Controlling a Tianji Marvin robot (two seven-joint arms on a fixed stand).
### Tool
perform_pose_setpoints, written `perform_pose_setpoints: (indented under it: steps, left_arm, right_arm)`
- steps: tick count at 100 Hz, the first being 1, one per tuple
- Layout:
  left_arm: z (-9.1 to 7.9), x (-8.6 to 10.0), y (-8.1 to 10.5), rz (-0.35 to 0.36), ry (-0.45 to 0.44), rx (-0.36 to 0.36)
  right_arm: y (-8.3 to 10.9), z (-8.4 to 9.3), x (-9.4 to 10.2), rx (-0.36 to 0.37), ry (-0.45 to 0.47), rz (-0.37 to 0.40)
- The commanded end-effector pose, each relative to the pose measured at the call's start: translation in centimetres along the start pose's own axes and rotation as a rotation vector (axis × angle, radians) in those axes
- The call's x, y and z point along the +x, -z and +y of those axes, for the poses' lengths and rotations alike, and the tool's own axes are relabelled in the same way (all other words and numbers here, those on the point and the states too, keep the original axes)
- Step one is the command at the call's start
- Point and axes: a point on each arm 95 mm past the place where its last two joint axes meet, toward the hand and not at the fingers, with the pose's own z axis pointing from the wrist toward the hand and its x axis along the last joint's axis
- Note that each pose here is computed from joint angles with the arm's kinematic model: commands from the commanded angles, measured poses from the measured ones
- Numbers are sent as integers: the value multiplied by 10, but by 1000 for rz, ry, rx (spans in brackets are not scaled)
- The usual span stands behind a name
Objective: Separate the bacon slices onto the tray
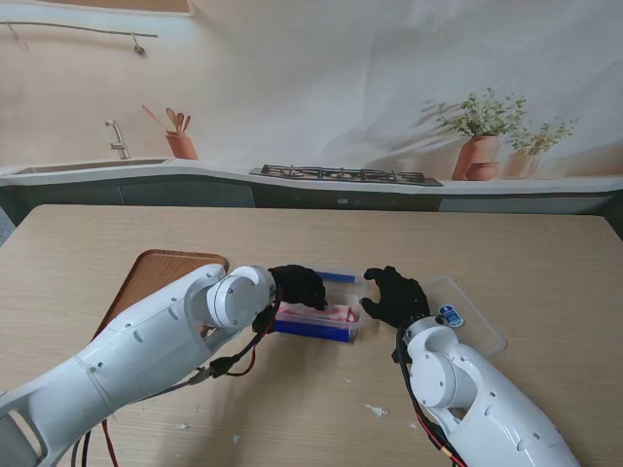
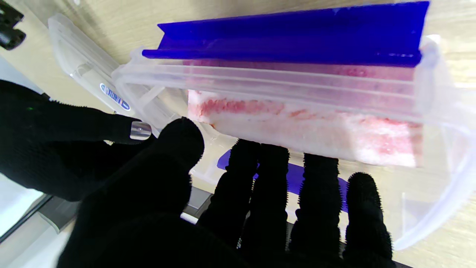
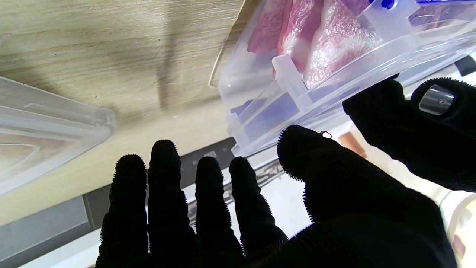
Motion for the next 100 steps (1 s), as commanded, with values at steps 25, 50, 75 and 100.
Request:
perform_pose_setpoints:
  steps: [25, 50, 75, 100]
  left_arm:
    - [6, -4, -1, 1, -60, -53]
    - [7, -5, -2, 18, -134, -79]
    - [7, -5, -2, 34, -164, -95]
    - [7, -5, -3, 39, -186, -91]
  right_arm:
    - [2, -11, 0, 37, -9, -5]
    - [2, -11, 1, 36, -11, -5]
    - [3, -12, 0, 36, -15, -6]
    - [2, -12, 0, 37, -15, -7]
